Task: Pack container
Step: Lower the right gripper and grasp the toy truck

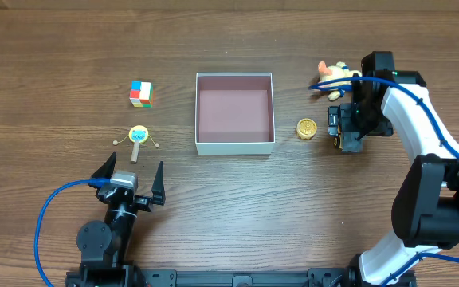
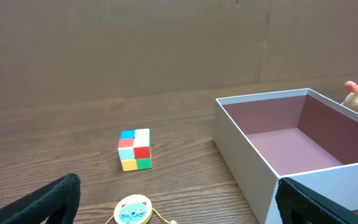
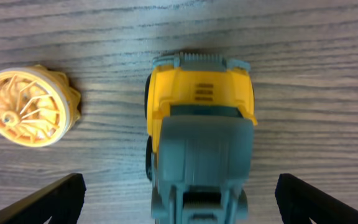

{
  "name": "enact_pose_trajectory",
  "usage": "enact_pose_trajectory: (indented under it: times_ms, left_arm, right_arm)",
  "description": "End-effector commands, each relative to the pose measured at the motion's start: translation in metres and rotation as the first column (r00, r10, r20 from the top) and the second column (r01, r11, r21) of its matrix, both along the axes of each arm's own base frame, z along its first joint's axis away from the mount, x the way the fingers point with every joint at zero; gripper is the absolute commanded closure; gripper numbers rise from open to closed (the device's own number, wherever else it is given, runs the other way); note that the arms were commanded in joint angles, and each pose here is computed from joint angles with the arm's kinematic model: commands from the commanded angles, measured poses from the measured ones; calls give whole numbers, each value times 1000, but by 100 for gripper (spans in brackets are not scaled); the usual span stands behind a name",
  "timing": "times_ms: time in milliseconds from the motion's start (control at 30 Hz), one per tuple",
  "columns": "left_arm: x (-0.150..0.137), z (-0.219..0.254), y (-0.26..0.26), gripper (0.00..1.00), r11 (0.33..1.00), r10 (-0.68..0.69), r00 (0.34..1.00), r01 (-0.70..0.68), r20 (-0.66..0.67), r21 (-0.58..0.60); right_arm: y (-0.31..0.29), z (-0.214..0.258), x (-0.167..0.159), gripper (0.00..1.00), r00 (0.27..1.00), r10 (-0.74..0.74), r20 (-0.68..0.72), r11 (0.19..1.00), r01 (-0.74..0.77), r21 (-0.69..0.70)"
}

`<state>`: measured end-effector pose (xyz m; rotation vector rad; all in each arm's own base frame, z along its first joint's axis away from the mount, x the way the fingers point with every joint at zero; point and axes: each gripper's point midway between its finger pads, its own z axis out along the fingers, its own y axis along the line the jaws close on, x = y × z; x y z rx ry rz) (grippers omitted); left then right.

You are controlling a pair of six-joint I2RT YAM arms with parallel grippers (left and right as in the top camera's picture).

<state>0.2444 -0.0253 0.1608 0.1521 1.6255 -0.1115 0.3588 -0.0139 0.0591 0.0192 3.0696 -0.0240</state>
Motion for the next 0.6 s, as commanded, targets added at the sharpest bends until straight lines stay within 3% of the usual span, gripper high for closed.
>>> enact_pose_trajectory:
  times_ms: [0, 567]
  left_arm:
    - [0, -1, 1, 0, 1000, 4, 1000, -4, 3, 15]
    - [0, -1, 1, 0, 1000, 4, 1000, -4, 3, 15]
  right_arm:
    - [-2, -6, -7, 0, 1000, 3, -13, 1000, -4, -10]
    - [-10, -6, -11, 5, 999, -27, -30, 999, 28, 17]
